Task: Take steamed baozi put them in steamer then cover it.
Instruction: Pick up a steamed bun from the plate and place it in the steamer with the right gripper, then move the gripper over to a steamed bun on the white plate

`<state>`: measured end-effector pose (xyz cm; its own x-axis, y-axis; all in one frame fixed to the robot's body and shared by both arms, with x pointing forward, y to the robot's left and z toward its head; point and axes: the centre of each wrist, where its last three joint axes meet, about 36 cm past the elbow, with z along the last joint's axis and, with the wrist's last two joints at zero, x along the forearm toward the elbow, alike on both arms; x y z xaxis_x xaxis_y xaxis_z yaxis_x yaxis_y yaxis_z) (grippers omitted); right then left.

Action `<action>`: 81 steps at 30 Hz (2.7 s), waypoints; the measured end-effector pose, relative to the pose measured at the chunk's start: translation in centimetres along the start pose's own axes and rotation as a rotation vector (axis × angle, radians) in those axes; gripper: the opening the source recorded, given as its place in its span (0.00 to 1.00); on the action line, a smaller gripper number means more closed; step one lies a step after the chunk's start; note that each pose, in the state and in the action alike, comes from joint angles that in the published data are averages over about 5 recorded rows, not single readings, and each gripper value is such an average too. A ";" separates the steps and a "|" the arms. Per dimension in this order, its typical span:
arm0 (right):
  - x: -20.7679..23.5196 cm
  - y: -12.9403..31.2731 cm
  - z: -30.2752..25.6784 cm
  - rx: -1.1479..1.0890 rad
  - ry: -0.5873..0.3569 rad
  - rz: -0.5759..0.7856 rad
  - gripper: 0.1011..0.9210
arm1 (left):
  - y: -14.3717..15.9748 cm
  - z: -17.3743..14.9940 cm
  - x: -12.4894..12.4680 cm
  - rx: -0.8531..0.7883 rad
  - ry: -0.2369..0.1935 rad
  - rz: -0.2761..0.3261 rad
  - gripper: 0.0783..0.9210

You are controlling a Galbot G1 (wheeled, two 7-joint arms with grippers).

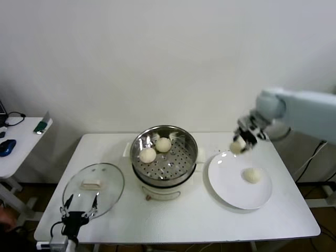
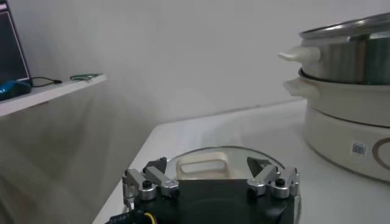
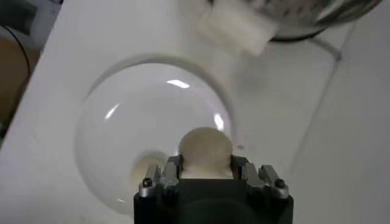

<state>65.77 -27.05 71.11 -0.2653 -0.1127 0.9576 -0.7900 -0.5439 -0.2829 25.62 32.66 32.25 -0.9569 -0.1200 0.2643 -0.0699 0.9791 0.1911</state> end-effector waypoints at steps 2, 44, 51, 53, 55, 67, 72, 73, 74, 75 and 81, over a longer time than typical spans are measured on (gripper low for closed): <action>2.0 -1.8 -2.2 0.101 -0.011 0.030 0.54 | 0.0 -0.2 0.0 -0.001 -0.003 0.001 0.88; -12.4 -5.7 -26.3 0.997 -0.157 -0.029 0.59 | 0.7 -0.5 0.8 0.007 -0.009 -0.032 0.88; -12.5 -6.1 -26.4 0.992 -0.158 -0.017 0.80 | 0.7 -0.5 0.8 0.007 -0.010 -0.033 0.88; -12.3 -6.2 -26.3 0.987 -0.161 -0.015 0.85 | 0.7 -0.5 0.9 0.007 -0.010 -0.033 0.88; -11.8 -6.4 -26.1 0.979 -0.163 -0.017 0.87 | 0.7 -0.5 0.9 0.007 -0.010 -0.033 0.88; -5.1 -7.8 -17.0 0.648 -0.118 -0.059 0.88 | 0.4 -0.6 0.7 0.010 -0.014 -0.026 0.88; -2.2 -6.0 -9.4 0.349 -0.095 -0.073 0.88 | 0.3 -0.7 0.5 0.011 -0.016 -0.022 0.88; -1.9 -5.4 -7.8 0.291 -0.090 -0.076 0.88 | 0.3 -0.6 0.4 0.011 -0.016 -0.022 0.88; -1.6 -4.6 -6.2 0.231 -0.085 -0.079 0.88 | 0.3 -0.6 0.4 0.011 -0.016 -0.022 0.88; -1.5 -3.7 -4.7 0.173 -0.080 -0.082 0.88 | 0.3 -0.6 0.3 0.011 -0.016 -0.022 0.88; -2.3 2.8 3.0 -0.138 -0.053 -0.103 0.88 | 0.2 -0.4 0.0 0.012 -0.011 -0.019 0.88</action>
<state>65.83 -30.78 68.27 -0.1524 -0.1075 0.9825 -0.8807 -0.4364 -0.1844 25.71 32.80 32.65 -0.9584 -0.1370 0.2504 -0.0916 0.9785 0.1847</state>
